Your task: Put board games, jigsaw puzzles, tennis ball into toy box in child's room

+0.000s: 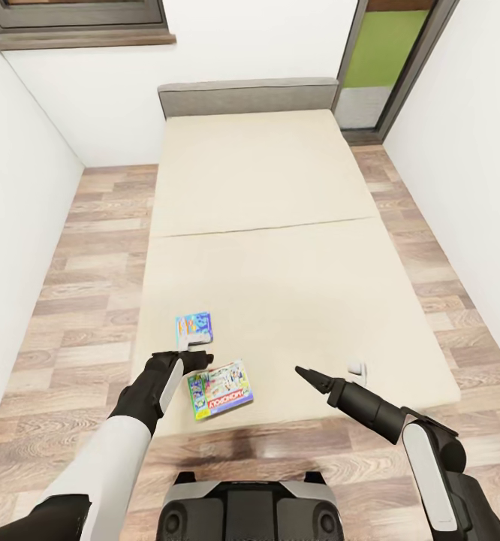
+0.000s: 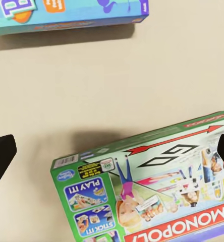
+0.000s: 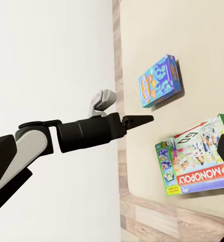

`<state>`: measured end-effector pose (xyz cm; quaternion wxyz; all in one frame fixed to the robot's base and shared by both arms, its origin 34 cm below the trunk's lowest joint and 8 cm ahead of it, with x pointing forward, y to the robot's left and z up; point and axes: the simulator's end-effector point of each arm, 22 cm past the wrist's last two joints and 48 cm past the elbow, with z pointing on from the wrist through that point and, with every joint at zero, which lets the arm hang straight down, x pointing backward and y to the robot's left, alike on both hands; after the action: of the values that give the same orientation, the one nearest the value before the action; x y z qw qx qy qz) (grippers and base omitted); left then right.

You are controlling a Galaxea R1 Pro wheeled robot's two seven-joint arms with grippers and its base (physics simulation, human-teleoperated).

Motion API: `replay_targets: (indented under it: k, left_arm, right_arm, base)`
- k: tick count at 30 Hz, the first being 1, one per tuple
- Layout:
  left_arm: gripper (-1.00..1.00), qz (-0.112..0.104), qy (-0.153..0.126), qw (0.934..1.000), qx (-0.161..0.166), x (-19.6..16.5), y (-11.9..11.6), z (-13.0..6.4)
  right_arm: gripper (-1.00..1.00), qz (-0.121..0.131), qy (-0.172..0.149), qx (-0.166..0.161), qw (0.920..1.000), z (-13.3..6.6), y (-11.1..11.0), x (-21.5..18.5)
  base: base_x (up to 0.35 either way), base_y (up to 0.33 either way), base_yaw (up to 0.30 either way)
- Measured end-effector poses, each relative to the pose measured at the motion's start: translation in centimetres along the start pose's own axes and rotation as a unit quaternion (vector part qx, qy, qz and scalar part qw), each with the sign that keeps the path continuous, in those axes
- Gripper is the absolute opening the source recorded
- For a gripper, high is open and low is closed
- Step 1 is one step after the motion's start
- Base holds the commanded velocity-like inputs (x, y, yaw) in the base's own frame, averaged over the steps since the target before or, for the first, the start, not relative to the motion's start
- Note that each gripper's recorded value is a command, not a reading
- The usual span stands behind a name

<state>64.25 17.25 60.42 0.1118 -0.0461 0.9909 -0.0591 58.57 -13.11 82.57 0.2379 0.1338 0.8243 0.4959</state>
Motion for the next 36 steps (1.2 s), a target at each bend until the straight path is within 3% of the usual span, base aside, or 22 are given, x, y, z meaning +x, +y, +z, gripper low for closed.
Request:
replay_targets:
  k: [16,36]
  left_arm:
    - [1.00,-0.011,0.004,0.9997,0.023,0.5,-0.4,0.8]
    - [1.00,-0.026,-0.003,0.9994,0.022,0.0,0.6,1.5]
  right_arm:
    - [1.00,0.007,0.006,0.005,0.9999,0.4,-1.0,0.8]
    - [1.00,0.019,0.015,0.013,0.9996,0.7,-2.3,1.8]
  base:
    - [0.000,0.000,0.000]
    - [0.000,0.000,0.000]
